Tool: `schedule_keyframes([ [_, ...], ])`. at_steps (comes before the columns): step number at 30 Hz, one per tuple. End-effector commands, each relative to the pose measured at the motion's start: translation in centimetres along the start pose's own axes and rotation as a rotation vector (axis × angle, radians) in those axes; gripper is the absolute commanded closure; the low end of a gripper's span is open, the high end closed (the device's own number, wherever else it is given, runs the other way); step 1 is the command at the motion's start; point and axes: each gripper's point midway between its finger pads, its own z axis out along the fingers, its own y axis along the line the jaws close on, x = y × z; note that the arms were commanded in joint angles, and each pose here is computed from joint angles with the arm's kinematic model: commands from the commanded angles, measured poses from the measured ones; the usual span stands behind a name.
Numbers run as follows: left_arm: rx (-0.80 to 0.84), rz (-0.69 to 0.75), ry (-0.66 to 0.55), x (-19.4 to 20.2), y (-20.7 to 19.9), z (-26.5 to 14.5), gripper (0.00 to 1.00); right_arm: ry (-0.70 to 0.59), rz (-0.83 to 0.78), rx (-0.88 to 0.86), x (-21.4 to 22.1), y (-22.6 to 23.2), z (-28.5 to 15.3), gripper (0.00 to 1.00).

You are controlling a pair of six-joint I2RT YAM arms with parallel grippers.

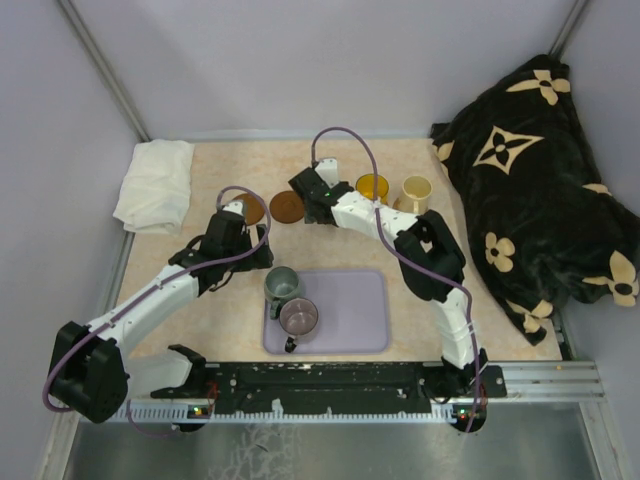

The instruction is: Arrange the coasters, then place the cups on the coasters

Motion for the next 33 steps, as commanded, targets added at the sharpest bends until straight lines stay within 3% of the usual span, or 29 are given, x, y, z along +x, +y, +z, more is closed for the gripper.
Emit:
schedule_keyframes([
  [1,0.007,0.001,-0.025,-0.9,-0.4,-0.2,0.01,-0.102,0.069,-0.021,-3.9,-0.5,-2.8,0.25],
  [6,0.004,-0.004,-0.028,-1.0,-0.3,-0.3,0.01,-0.139,0.062,-0.025,-4.7,-0.6,-4.3,0.17],
  [21,0.008,-0.078,-0.128,-2.8,-0.2,-2.5,0.0,-0.281,0.096,-0.011,-6.5,-3.9,-11.8,0.11],
  [26,0.052,-0.114,-0.233,-4.4,-0.4,-4.3,0.0,-0.401,0.189,-0.054,-8.3,-7.0,-16.3,0.03],
  [33,0.053,-0.127,-0.208,-3.4,0.0,-5.0,0.0,-0.524,0.457,-0.226,-8.5,-11.6,-18.7,0.01],
])
